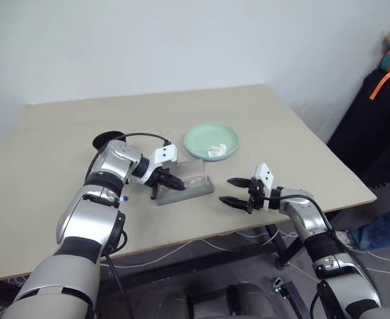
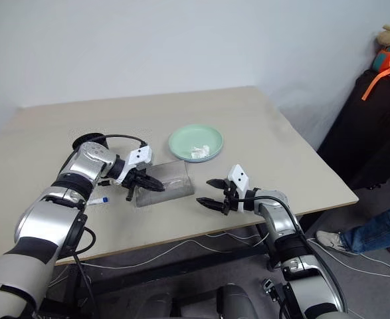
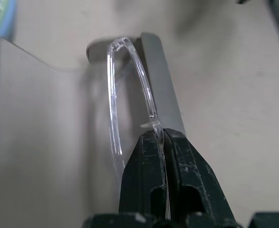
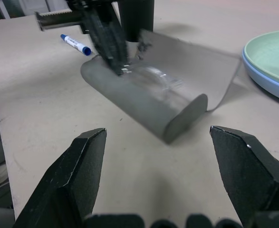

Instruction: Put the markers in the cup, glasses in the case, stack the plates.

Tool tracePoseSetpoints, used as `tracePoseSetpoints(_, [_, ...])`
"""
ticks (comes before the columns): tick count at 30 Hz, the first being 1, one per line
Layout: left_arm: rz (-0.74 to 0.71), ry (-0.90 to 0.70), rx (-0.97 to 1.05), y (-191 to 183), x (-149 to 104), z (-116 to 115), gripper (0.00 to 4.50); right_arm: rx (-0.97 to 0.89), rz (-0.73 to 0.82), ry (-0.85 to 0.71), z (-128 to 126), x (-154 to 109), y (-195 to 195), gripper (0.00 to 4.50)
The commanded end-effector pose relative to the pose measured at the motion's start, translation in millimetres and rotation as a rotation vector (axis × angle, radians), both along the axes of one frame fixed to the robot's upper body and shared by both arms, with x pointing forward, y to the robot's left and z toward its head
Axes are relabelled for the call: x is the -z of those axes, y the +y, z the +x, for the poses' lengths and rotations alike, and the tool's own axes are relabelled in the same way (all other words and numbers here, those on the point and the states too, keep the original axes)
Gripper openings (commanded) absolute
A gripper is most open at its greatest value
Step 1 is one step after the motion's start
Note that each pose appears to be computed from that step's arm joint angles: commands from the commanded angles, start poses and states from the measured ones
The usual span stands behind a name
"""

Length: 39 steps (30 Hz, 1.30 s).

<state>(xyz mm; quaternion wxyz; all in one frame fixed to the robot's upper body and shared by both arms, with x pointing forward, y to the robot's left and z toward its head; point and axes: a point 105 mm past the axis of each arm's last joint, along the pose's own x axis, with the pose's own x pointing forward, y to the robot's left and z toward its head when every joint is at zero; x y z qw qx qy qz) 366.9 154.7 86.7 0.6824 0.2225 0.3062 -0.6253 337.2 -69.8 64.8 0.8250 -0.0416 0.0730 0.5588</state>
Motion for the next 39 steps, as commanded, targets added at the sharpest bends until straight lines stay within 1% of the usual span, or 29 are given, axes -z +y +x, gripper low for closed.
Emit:
tracePoseSetpoints(1, [0.016,0.087,0.004,7.8,2.8,-8.6,0.02,0.0,0.035,-0.047,5.5,-15.9,2.0,3.79])
tracePoseSetpoints(6, [-0.023,0.107,-0.011,5.2,3.3,-10.4,0.02,-0.006,0.036,-0.042,5.0,-15.0,3.3,3.79])
tracePoseSetpoints(8, [-0.018,0.082,0.009,5.3,3.5,-10.7,0.02,-0.008,0.036,-0.04,4.9,-14.3,3.6,3.79])
tracePoseSetpoints(12, [-0.023,-0.01,-0.014,1.8,2.6,-1.6,0.02,-0.014,0.038,-0.036,4.4,-13.3,5.8,3.79])
tracePoseSetpoints(15, [-0.049,-0.055,-0.028,-2.6,-2.9,4.2,0.7,-0.018,0.038,-0.035,4.1,-12.9,7.0,3.79])
tracePoseSetpoints(19, [-0.062,-0.161,-0.051,-7.1,-14.1,16.2,2.0,-0.021,0.038,-0.032,3.5,-12.3,8.0,3.79])
tracePoseSetpoints(22, [-0.094,-0.215,-0.088,-9.9,-24.1,24.5,2.0,-0.023,0.038,-0.029,2.7,-11.3,8.7,3.79])
tracePoseSetpoints(26, [-0.174,-0.302,-0.163,-15.0,-44.1,38.6,2.0,-0.023,0.037,-0.026,2.3,-10.5,8.6,3.79])
tracePoseSetpoints(29, [-0.124,-0.471,-0.255,-8.9,-52.2,56.3,2.0,-0.022,0.036,-0.026,2.9,-10.6,8.5,3.79])
tracePoseSetpoints(32, [-0.071,-0.598,-0.326,-0.1,-56.5,67.6,1.43,-0.022,0.035,-0.027,3.6,-10.9,8.7,3.79])
tracePoseSetpoints(34, [0.021,-0.656,-0.335,6.9,-49.2,71.0,0.71,-0.023,0.035,-0.027,3.7,-10.9,9.3,3.79])
tracePoseSetpoints(36, [0.081,-0.648,-0.332,10.8,-38.5,70.2,0.01,-0.025,0.035,-0.027,3.7,-10.8,9.8,3.79])
tracePoseSetpoints(39, [0.127,-0.592,-0.312,14.2,-24.1,64.9,0.01,-0.026,0.032,-0.027,3.9,-10.6,10.1,3.79])
